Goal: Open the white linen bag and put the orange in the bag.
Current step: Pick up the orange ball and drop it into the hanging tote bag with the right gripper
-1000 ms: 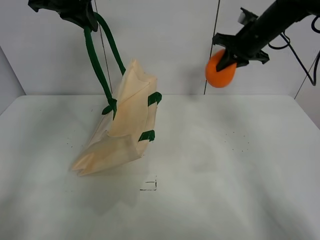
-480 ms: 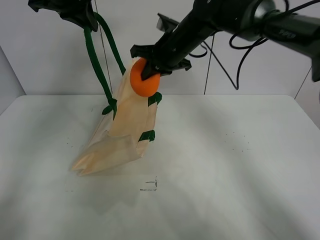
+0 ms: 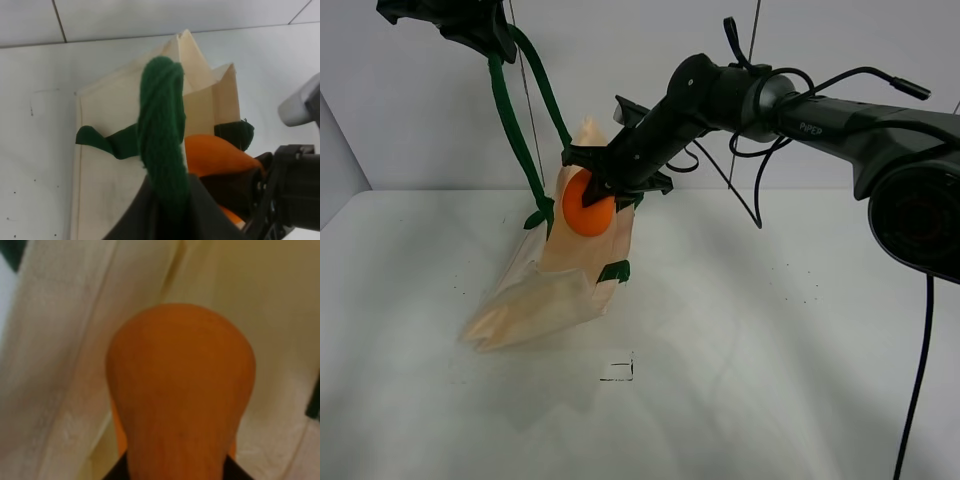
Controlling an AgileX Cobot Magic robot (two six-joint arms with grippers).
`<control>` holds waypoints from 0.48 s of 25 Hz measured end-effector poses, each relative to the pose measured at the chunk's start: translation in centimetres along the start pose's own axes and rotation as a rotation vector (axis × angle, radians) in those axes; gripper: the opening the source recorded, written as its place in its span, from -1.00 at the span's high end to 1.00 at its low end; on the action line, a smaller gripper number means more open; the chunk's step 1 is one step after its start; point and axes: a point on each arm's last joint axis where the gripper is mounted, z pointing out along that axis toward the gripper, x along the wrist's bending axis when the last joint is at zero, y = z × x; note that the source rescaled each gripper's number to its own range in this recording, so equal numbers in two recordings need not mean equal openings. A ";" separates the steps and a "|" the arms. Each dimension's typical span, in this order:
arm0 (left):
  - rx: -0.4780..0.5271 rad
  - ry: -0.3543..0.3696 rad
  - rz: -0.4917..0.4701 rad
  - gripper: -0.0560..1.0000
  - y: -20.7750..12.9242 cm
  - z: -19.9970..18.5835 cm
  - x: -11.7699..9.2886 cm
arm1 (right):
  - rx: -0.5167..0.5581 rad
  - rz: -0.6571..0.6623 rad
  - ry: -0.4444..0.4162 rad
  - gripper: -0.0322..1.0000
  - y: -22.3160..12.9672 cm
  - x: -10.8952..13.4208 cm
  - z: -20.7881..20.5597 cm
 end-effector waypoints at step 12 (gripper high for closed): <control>0.001 -0.003 -0.001 0.89 0.0 0.0 0.0 | 0.034 -0.116 -0.003 -0.90 -0.4 0.0 0.3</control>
